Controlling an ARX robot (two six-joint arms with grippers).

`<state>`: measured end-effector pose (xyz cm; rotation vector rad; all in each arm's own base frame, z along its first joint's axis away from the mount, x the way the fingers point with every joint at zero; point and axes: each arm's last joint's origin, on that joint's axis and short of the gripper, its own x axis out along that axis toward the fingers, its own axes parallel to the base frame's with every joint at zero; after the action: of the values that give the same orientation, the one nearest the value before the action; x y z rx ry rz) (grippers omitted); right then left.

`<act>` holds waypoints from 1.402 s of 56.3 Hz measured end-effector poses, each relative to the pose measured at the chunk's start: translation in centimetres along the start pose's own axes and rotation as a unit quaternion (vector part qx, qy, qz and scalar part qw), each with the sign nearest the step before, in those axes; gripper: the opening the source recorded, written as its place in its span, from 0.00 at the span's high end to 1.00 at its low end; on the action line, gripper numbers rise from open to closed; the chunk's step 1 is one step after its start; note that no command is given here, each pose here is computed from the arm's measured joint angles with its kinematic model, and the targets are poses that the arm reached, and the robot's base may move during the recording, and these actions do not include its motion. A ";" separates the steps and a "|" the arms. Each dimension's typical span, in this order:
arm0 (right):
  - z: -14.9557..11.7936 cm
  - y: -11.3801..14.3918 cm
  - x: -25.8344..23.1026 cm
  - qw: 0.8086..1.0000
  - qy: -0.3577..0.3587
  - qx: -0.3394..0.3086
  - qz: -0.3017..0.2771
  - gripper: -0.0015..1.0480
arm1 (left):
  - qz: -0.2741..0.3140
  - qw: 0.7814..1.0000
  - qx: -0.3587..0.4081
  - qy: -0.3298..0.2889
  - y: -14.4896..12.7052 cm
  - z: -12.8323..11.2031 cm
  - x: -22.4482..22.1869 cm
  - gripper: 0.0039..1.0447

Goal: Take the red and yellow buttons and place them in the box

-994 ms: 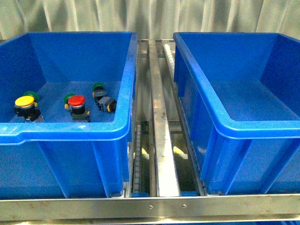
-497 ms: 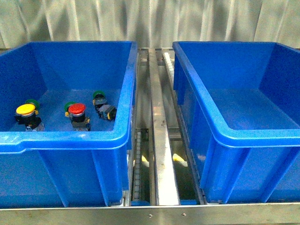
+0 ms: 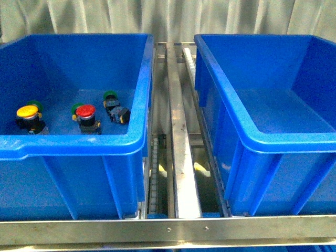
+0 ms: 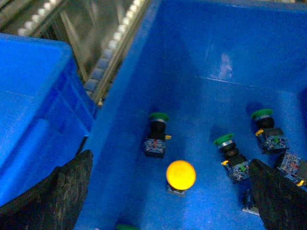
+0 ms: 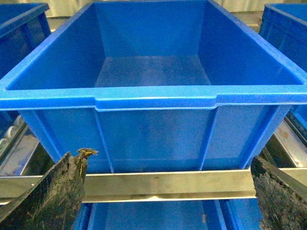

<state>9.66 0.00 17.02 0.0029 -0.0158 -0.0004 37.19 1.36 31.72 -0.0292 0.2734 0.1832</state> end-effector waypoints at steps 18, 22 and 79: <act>0.0 0.0 0.0 1.000 0.000 0.000 0.000 0.06 | -0.008 0.995 0.044 0.092 -7.1 -2.6 4.6 0.07; 0.0 0.0 0.0 1.000 0.000 0.000 0.000 0.06 | -0.001 0.995 0.055 0.084 -7.8 -2.8 5.0 0.07; 0.0 0.0 0.0 1.000 0.000 0.000 0.000 0.06 | 0.007 0.989 0.059 0.138 -11.3 -6.6 8.2 0.07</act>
<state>9.66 0.00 17.02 0.0029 -0.0158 -0.0004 45.23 -8.71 23.15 0.0651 0.5601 0.1774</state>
